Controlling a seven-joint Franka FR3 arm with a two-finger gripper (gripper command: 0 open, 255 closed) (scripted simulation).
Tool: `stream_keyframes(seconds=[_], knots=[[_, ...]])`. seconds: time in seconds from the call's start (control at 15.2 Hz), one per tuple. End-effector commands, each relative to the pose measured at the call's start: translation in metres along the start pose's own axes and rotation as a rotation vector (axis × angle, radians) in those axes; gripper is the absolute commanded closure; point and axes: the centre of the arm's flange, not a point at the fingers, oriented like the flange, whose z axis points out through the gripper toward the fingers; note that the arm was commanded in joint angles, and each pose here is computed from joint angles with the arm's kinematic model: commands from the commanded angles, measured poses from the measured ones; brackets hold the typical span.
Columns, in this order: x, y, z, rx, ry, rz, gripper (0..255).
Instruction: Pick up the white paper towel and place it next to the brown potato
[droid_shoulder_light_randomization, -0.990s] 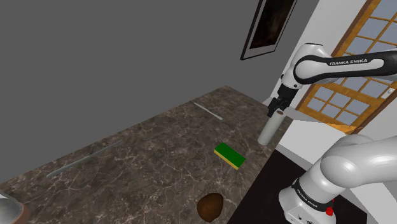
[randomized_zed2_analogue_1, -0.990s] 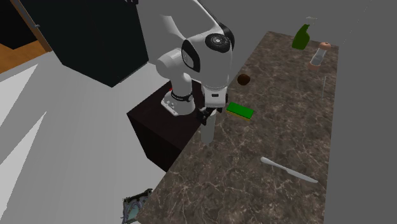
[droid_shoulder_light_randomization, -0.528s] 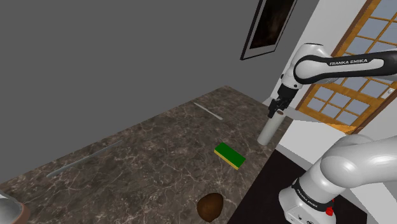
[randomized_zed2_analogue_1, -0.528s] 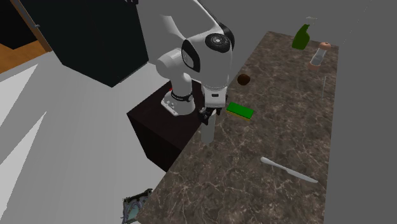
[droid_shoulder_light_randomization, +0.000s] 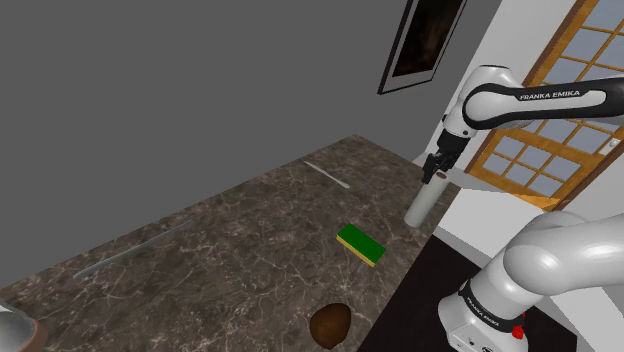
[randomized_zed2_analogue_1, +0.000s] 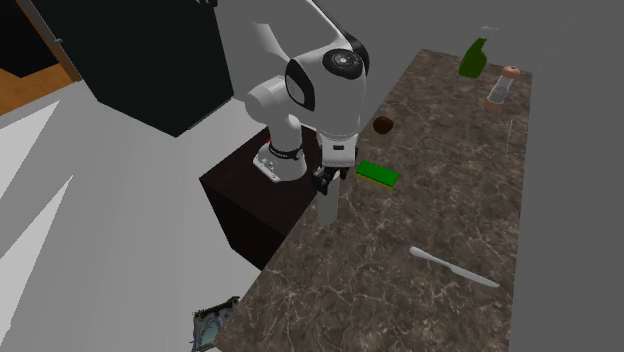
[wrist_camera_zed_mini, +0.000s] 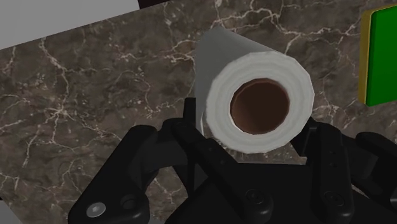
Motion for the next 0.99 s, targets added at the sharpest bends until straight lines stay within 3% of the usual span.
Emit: stream_keyframes(seconds=[0.0,0.92], knots=[[-0.001,-0.001,-0.009,0.000,0.000,0.000,255],[-0.004,-0.005,-0.083,0.000,0.000,0.000,255]])
